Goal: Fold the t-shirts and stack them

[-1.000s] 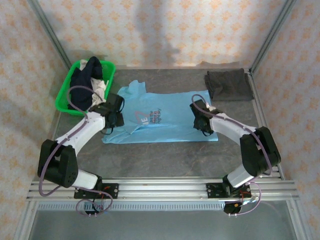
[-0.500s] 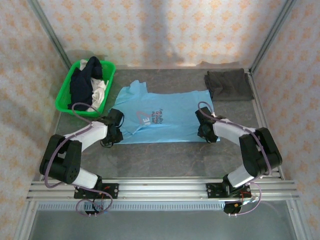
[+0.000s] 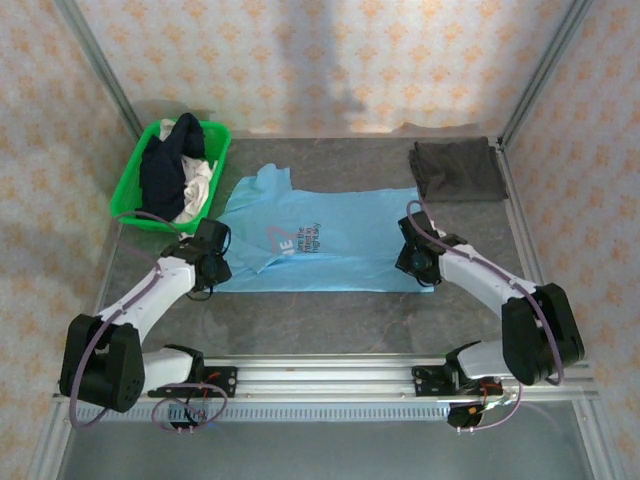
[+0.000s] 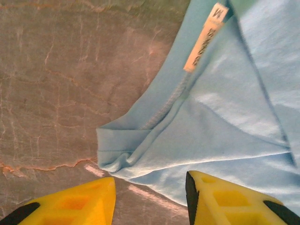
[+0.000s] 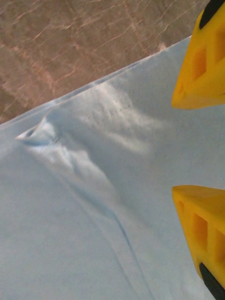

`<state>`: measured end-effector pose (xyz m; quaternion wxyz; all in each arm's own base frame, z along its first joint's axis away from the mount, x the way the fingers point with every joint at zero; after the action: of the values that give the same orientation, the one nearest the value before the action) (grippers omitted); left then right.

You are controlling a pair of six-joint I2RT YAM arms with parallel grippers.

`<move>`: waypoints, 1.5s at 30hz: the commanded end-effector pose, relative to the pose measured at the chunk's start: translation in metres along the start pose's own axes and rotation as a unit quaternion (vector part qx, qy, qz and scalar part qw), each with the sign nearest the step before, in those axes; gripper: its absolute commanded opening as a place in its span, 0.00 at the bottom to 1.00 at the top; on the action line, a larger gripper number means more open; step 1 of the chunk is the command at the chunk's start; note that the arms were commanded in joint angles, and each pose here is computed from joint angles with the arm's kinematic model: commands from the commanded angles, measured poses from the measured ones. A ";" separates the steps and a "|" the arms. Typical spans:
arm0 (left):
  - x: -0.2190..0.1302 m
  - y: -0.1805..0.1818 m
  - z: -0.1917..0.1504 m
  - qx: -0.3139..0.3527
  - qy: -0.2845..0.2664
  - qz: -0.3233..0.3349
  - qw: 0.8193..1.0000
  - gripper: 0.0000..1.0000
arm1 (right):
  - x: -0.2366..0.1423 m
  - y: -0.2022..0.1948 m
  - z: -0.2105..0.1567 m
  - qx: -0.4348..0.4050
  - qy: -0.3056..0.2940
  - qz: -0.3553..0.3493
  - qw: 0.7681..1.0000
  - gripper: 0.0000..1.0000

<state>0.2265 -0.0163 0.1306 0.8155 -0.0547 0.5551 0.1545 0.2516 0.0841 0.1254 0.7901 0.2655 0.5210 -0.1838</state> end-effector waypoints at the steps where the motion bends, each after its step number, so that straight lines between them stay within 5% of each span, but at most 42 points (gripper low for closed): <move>1: -0.016 -0.026 0.017 0.005 -0.029 -0.052 0.998 0.45 | -0.006 0.010 0.005 -0.011 -0.012 0.018 1.000 0.46; 9: 0.005 -0.101 0.027 0.052 0.007 -0.133 0.990 0.45 | -0.001 0.008 0.005 -0.009 -0.019 0.018 1.000 0.46; 18: 0.022 -0.116 0.033 0.065 0.027 -0.127 0.989 0.34 | 0.001 0.003 0.003 -0.015 -0.025 0.008 1.000 0.46; 23: 0.023 -0.114 0.033 0.073 0.030 -0.111 0.991 0.20 | 0.002 0.001 0.004 -0.015 -0.029 0.002 0.999 0.46; 27: 0.021 -0.104 0.024 0.064 0.025 -0.105 0.992 0.42 | 0.003 -0.001 0.004 -0.016 -0.031 -0.003 0.999 0.46; 36: 0.033 -0.105 0.017 0.061 0.037 -0.105 0.992 0.44 | 0.011 0.001 0.002 -0.022 -0.021 -0.010 0.999 0.47; 39: 0.033 -0.106 0.019 0.065 0.037 -0.102 0.992 0.39 | 0.009 0.001 0.003 -0.021 -0.026 -0.007 0.999 0.47; 45: 0.032 -0.109 0.023 0.070 0.038 -0.103 0.992 0.13 | 0.007 0.000 0.006 -0.023 -0.035 -0.010 0.999 0.47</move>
<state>0.2858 -0.1055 0.0950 0.8020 -0.0631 0.5934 0.0257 0.2586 0.0848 0.1178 0.8017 0.2507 0.5116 -0.1807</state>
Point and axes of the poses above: each hand's point on the last joint's axis, 136 mm out from that joint toward the fingers, its own x axis out along the fingers, its own y axis along the line the jaws close on, z = x × y, the point moved 7 cm from there along -x, back along the fingers, and after that the axes turned 12 degrees about x, right-handed, at the moved point
